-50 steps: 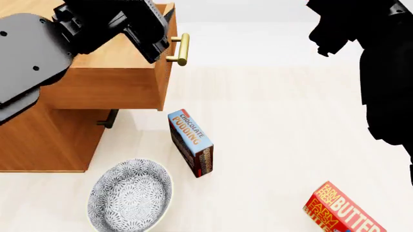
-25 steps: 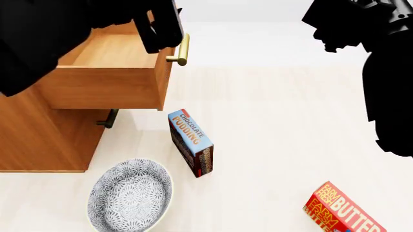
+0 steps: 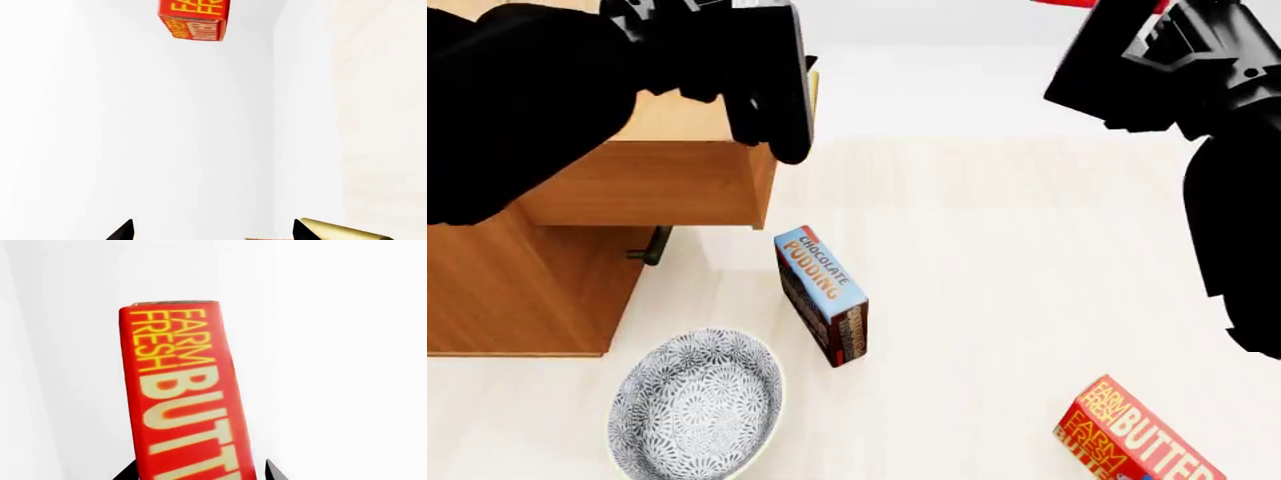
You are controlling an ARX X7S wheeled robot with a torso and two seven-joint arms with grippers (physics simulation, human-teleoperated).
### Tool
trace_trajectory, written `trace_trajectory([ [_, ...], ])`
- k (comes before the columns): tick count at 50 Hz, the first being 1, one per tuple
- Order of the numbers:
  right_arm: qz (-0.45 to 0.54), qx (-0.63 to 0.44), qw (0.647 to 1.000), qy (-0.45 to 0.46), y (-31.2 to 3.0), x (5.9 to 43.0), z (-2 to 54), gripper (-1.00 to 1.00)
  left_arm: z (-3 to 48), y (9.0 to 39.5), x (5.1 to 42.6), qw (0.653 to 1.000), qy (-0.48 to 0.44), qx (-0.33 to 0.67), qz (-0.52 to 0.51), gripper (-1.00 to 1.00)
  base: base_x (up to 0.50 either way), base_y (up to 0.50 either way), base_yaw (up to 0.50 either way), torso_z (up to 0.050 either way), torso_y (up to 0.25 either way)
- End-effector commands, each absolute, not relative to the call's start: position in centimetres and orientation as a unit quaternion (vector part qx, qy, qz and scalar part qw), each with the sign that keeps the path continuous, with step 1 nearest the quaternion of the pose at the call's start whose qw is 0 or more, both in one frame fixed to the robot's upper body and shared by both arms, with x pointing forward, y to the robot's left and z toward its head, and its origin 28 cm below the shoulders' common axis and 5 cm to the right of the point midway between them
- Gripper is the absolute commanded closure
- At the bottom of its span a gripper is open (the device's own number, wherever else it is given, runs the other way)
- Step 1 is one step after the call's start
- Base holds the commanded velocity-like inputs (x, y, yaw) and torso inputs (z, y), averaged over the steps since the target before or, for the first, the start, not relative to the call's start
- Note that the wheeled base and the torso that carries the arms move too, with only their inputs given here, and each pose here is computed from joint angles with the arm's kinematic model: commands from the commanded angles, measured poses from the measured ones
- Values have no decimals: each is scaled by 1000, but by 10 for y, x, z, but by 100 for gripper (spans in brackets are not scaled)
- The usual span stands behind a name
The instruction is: Put the butter at the front in the top drawer of the cabinet and close it.
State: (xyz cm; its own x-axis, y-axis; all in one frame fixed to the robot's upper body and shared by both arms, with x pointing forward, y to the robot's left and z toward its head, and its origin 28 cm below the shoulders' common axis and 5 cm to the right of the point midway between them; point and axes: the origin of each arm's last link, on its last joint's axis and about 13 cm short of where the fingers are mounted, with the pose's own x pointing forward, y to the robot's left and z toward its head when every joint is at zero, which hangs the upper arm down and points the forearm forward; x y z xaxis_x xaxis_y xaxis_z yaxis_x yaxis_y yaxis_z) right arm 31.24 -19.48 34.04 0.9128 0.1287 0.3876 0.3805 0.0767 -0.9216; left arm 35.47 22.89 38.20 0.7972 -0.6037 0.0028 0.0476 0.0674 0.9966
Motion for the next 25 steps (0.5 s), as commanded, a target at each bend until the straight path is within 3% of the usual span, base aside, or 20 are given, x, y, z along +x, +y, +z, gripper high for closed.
trace_trajectory([
  [1, -122, -703, 665, -222, -199, 299, 347, 100, 372, 227, 347, 677, -233, 650, -255, -100, 0, 0, 0, 0, 0],
  [25, -97, -718, 656, -212, -202, 282, 326, 100, 349, 225, 339, 678, -233, 633, -292, -100, 0, 0, 0, 0, 1],
])
